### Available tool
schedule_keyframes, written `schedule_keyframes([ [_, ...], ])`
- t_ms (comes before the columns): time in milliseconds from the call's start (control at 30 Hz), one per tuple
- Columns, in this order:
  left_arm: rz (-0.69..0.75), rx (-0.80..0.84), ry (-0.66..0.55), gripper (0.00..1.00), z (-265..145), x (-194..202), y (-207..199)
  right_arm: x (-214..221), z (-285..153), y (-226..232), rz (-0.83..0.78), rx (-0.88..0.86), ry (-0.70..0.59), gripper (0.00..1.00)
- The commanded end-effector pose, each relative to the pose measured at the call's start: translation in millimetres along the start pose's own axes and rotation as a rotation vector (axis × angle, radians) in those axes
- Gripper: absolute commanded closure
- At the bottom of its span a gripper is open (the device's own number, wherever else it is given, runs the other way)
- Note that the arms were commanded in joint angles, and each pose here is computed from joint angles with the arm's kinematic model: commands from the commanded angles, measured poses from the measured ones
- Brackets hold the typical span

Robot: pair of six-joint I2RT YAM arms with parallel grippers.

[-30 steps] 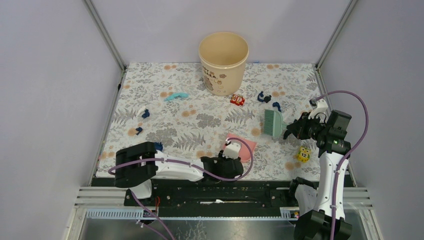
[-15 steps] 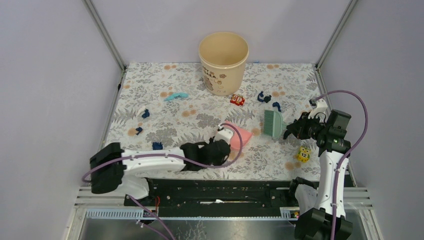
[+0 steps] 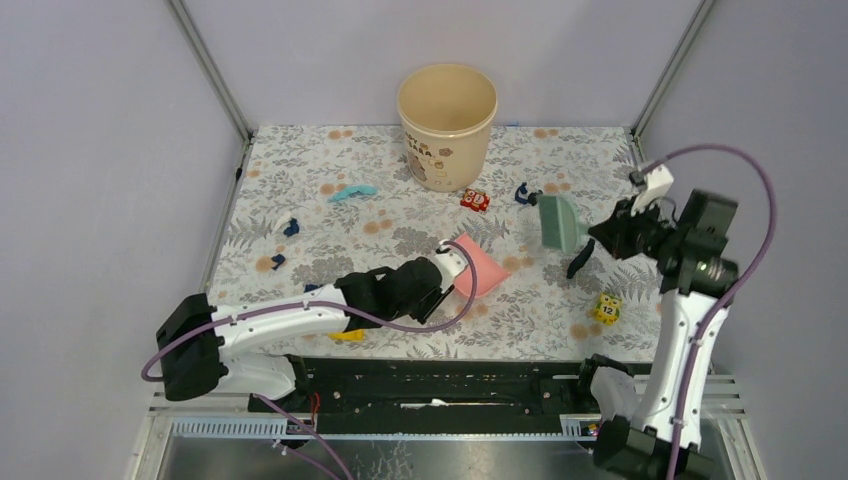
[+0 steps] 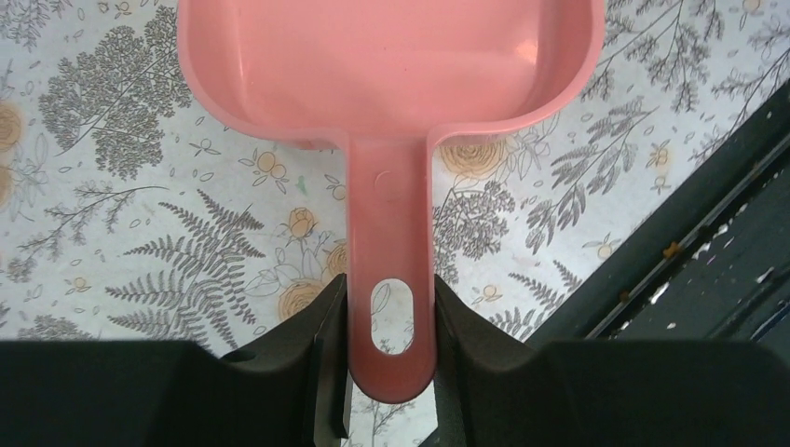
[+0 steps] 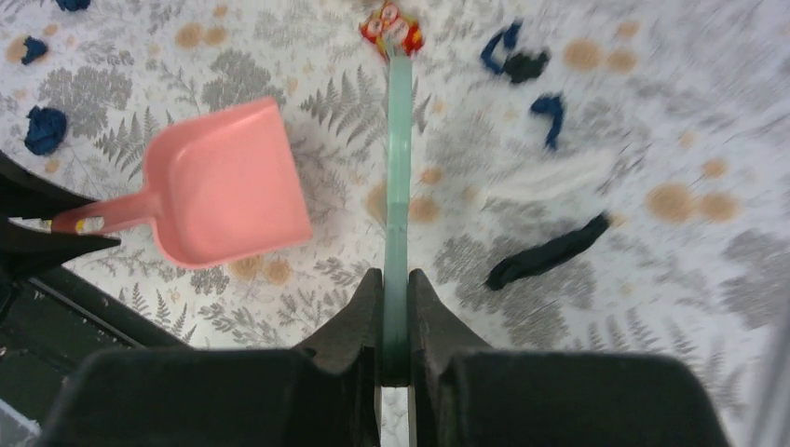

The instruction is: Sweep away the paper scraps from the table

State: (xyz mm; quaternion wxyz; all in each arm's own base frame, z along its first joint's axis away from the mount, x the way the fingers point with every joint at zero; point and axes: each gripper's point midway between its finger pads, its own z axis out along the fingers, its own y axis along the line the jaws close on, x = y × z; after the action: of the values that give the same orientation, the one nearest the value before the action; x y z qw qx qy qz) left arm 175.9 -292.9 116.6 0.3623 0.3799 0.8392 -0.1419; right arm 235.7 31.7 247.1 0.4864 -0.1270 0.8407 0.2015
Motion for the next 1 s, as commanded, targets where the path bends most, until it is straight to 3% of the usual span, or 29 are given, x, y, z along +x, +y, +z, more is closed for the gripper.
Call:
schedule_keyframes([
  [0,0.05,0.03,-0.066,1.0,-23.8,-16.6,2.0,-29.9,-30.7,-15.9,-0.145,0.062,0.18,1.0],
  [300,0.005,0.068,-0.039,1.0,-26.1,1.2,-4.1,12.0,-93.7,-129.9,-0.203,0.617,0.697,1.0],
  [533,0.076,0.12,0.079,1.0,-16.3,25.8,-22.0,49.9,-119.9,-168.2,-0.247,0.905,0.829,1.0],
  [600,0.1,0.124,0.111,1.0,-13.9,34.1,-27.4,65.3,-113.7,-163.2,-0.205,0.867,0.851,1.0],
  [967,0.131,0.153,0.171,1.0,-8.3,46.5,-40.1,95.3,-45.5,-84.1,0.062,0.294,0.783,1.0],
])
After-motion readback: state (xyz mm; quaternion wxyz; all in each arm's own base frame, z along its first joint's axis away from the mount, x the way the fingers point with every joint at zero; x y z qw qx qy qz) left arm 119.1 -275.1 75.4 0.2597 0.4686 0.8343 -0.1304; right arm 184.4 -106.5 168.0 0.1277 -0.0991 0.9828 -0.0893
